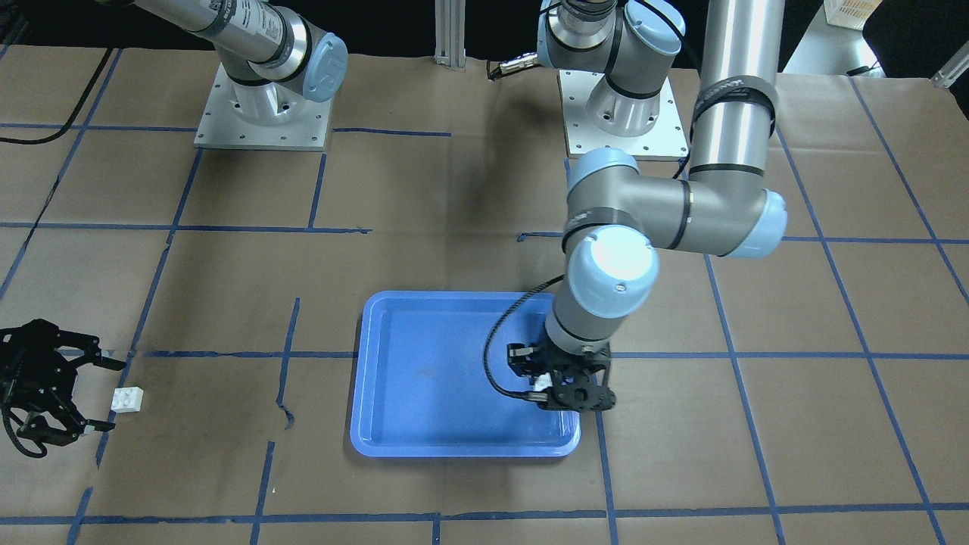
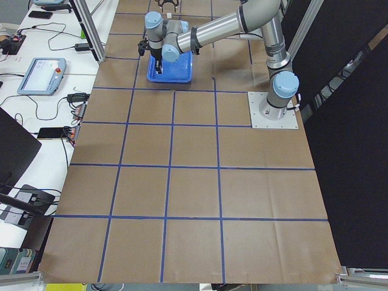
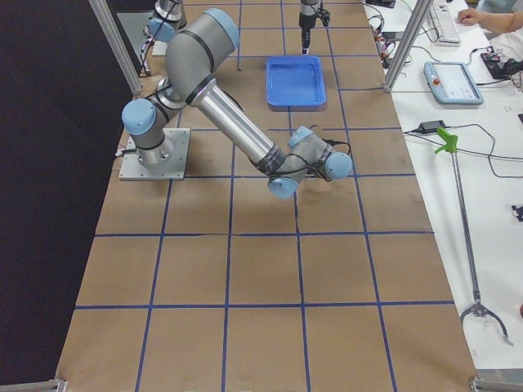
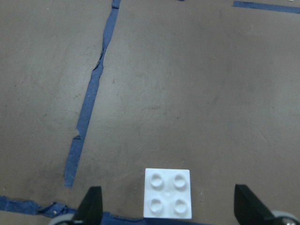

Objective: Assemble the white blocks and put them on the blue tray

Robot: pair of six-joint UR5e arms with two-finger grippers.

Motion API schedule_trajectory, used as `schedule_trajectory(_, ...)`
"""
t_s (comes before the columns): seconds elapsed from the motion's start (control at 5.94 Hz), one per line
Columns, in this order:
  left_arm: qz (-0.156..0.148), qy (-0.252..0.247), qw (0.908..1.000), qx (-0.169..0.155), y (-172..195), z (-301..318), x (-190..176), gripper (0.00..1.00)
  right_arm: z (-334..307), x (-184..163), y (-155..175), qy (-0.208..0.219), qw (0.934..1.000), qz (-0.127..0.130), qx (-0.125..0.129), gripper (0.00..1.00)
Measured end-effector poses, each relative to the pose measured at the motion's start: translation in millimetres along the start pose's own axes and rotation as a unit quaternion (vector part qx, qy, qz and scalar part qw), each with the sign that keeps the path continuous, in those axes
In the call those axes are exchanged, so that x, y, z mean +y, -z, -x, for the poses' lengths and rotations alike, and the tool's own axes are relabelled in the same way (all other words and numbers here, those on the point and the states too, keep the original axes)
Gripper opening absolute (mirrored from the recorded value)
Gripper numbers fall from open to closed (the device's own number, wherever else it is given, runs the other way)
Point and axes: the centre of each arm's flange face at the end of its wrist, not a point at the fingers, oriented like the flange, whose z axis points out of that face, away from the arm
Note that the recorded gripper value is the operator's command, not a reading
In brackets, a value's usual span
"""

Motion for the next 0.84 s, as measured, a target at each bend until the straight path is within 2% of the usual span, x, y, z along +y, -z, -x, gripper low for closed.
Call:
schedule_trajectory(0.17,-0.005,-0.001,1.0,0.0,-17.0,-42.8,25.6,0.0,1.0,1.0,-2.4,0.001,1.0,-0.002,-0.002,0.98)
schedule_trajectory(0.34,-0.015,0.001,0.9999,0.004,-30.9,-64.5,41.3,0.0,2.5,2.6,-6.7,0.0,1.0,-0.005,-0.004,0.83)
schedule_trajectory(0.51,-0.014,0.003,0.9999,0.004,-40.8,-70.6,49.8,0.0,3.3,4.1,-10.4,-0.003,0.9999,-0.008,-0.006,0.62)
schedule_trajectory(0.67,-0.012,0.001,0.9999,0.003,-45.7,-71.4,54.4,0.03,3.2,4.8,-10.9,-0.005,0.9999,-0.009,-0.006,0.48)
schedule_trajectory(0.84,-0.01,0.001,0.9999,0.002,-49.3,-71.1,56.1,0.08,2.5,4.8,-9.5,-0.004,0.9999,-0.008,-0.005,0.38)
